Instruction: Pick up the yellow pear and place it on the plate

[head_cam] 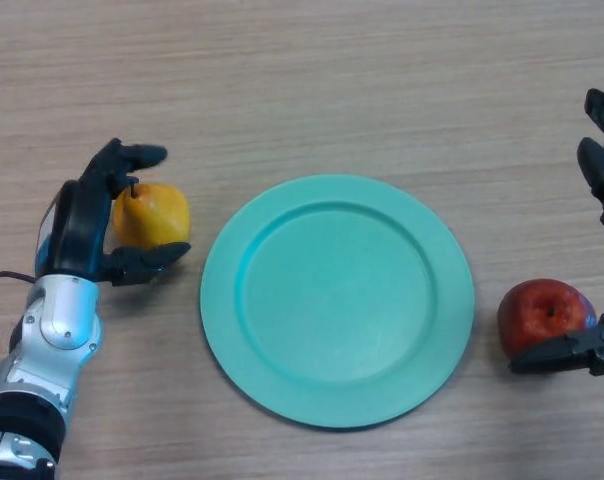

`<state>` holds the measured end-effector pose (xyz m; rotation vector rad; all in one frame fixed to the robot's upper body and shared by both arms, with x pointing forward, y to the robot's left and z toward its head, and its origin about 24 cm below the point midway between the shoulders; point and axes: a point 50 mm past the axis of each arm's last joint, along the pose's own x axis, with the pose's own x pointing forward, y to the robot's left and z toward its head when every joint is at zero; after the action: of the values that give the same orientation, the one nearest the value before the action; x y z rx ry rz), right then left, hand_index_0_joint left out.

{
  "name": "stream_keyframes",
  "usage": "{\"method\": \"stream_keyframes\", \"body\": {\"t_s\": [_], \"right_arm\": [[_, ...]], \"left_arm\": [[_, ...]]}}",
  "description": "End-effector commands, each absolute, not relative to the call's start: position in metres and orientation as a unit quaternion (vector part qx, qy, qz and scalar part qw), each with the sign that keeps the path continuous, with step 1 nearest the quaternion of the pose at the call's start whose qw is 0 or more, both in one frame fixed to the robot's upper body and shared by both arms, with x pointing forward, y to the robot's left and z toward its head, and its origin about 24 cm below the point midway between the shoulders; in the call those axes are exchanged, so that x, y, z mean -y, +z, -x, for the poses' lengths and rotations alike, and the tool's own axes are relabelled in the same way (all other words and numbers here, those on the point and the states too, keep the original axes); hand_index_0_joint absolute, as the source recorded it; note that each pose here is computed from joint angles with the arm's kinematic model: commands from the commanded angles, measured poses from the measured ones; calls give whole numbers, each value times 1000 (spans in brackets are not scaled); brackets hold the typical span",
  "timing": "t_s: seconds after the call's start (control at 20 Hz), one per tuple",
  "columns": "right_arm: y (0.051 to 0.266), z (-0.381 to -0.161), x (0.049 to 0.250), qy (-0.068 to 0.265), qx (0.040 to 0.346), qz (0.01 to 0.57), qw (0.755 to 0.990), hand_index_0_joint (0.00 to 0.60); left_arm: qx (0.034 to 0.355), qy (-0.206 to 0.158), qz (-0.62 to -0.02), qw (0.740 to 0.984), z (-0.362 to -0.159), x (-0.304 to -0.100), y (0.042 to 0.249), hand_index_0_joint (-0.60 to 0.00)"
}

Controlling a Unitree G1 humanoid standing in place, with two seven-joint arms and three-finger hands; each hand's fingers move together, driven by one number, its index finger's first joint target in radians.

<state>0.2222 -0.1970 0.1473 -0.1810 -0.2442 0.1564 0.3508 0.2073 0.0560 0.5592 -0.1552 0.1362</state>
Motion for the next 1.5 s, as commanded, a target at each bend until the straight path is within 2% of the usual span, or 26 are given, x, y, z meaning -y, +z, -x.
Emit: {"method": "stream_keyframes", "body": {"t_s": [0.05,0.15,0.25,0.4,0.5,0.6,0.65,0.7,0.75,0.8,0.9,1.0,1.05,1.15,1.3,1.35,1.5], "right_arm": [[178,-211,206,42,208,130,969,0],[180,-210,205,38,208,132,968,0],[181,-208,204,36,213,138,967,0],[183,-207,202,39,214,137,966,0],[183,-207,201,37,218,136,966,0],[185,-208,201,37,217,139,965,0],[185,-209,202,37,217,140,965,0],[185,-209,202,37,218,141,965,0],[184,-209,203,34,219,139,965,0],[183,-210,203,33,219,137,966,0],[184,-208,205,33,221,139,965,0],[185,-207,207,31,221,134,966,0],[185,-208,208,30,220,135,966,0],[184,-208,208,28,219,137,966,0],[185,-207,210,26,221,135,965,0],[184,-207,211,25,223,136,965,0],[183,-207,212,22,222,136,965,0]], "left_arm": [[189,102,-274,937,-360,-218,104,-600],[185,103,-277,937,-359,-218,104,-600],[207,128,-267,932,-357,-224,115,-600],[223,125,-288,923,-353,-221,127,-600],[241,96,-283,923,-347,-208,138,-600],[245,57,-252,934,-335,-185,143,-600],[264,27,-268,926,-326,-164,148,-600],[280,12,-267,922,-322,-154,151,-600],[273,-29,-268,923,-315,-137,147,-600],[276,-34,-267,923,-312,-131,147,-600],[260,-69,-275,923,-308,-113,134,-600],[237,-108,-234,937,-305,-101,122,-600],[192,-141,-202,950,-302,-96,112,-600],[171,-156,-189,954,-301,-91,107,-600],[164,-162,-190,954,-301,-90,102,-600],[140,-177,-189,956,-301,-89,99,-600],[125,-178,-203,955,-302,-86,93,-600]]}}
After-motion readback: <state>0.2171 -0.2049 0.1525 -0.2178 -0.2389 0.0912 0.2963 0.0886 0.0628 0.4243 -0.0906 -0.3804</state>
